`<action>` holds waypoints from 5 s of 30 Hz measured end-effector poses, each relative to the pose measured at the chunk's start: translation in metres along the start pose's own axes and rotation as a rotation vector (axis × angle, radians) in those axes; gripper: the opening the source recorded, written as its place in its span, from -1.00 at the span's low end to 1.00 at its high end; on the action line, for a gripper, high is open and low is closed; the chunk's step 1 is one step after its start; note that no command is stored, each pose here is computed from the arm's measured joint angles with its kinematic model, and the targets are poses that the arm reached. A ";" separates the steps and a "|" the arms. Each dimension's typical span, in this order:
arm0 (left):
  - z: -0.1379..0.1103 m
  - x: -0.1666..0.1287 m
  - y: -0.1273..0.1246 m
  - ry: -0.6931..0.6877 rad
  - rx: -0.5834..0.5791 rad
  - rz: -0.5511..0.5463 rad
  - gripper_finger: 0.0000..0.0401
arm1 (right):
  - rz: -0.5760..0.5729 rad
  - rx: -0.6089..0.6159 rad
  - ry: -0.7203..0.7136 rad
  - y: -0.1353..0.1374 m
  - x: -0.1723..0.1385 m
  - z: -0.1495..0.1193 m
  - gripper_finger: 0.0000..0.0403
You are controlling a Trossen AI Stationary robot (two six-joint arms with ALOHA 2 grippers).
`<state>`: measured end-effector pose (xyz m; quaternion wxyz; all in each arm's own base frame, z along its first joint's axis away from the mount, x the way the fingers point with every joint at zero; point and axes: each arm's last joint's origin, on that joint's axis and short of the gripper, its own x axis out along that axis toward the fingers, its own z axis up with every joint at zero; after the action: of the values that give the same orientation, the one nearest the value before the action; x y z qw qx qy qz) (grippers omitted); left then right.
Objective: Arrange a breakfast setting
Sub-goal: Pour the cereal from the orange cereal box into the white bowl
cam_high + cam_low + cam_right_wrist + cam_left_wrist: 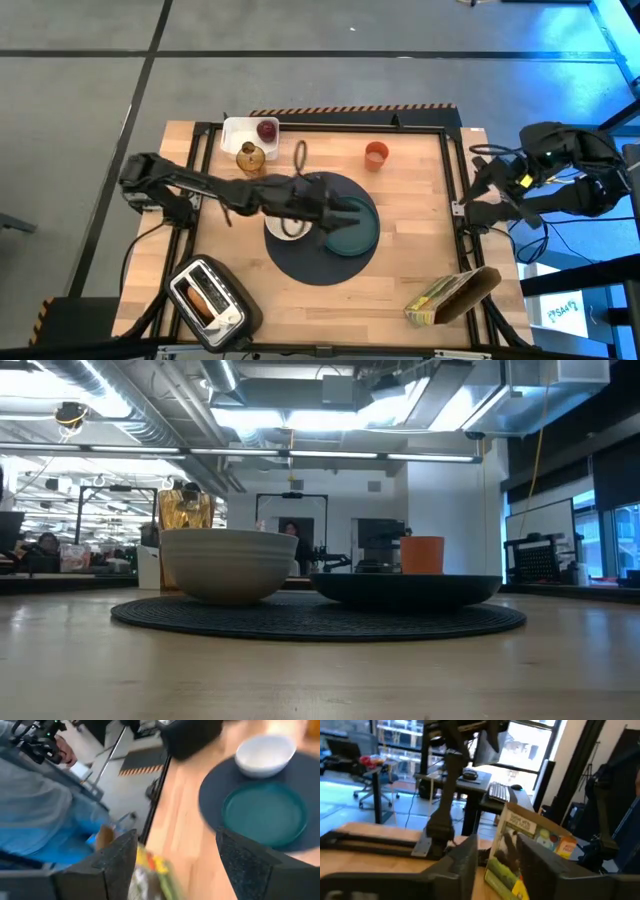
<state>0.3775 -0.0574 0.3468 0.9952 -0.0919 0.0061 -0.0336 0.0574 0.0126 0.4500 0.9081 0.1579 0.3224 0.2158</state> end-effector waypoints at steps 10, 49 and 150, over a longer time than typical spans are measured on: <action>-0.033 0.048 -0.017 0.067 0.119 -0.028 0.04 | 0.026 0.337 0.172 -0.001 0.001 -0.019 0.37; -0.046 0.059 -0.006 0.056 0.092 0.064 0.03 | -0.095 0.177 0.752 0.072 0.110 -0.015 0.37; 0.010 -0.021 0.000 0.348 0.125 0.272 0.98 | -0.455 0.520 -0.111 0.045 0.063 -0.027 -1.00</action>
<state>0.3568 -0.0539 0.3565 0.9782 -0.0211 0.1880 0.0854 0.0705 0.0863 0.4166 0.8785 0.3194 0.3437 -0.0902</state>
